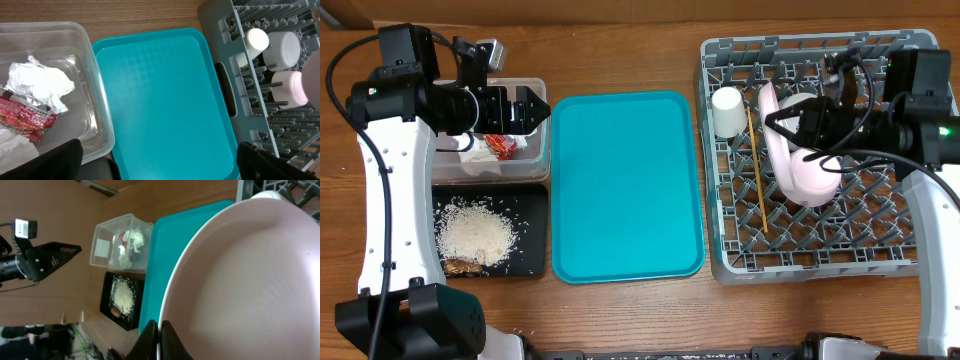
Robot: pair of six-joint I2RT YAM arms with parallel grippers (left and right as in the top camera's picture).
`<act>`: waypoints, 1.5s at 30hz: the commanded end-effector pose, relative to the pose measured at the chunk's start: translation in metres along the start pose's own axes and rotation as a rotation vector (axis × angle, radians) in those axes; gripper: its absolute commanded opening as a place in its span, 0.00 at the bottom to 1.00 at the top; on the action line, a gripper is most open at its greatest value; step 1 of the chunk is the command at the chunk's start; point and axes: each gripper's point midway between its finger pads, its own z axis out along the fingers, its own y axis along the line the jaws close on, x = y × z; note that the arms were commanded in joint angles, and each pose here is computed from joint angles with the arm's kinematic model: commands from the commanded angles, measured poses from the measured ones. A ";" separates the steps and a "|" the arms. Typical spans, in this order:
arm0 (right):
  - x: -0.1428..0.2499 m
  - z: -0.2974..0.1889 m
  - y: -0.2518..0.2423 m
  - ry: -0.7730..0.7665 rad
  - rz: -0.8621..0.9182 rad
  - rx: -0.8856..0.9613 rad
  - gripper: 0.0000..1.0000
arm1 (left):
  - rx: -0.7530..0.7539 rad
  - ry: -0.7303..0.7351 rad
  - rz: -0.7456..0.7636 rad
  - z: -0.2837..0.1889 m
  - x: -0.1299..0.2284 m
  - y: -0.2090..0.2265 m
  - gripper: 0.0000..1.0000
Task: Sort waste into correct bins and load items into the dishwasher
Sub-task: 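Lift the pink plate and carry it over the rack, then stand the pink plate upright in the rack slots and release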
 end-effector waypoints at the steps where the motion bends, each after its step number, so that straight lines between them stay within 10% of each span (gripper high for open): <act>1: 0.007 0.008 0.007 0.025 -0.011 -0.110 0.04 | -0.003 -0.025 0.017 -0.007 -0.008 -0.006 1.00; 45: -0.045 0.030 -0.082 -0.128 0.105 0.123 0.22 | -0.003 -0.025 0.017 -0.007 -0.008 -0.006 1.00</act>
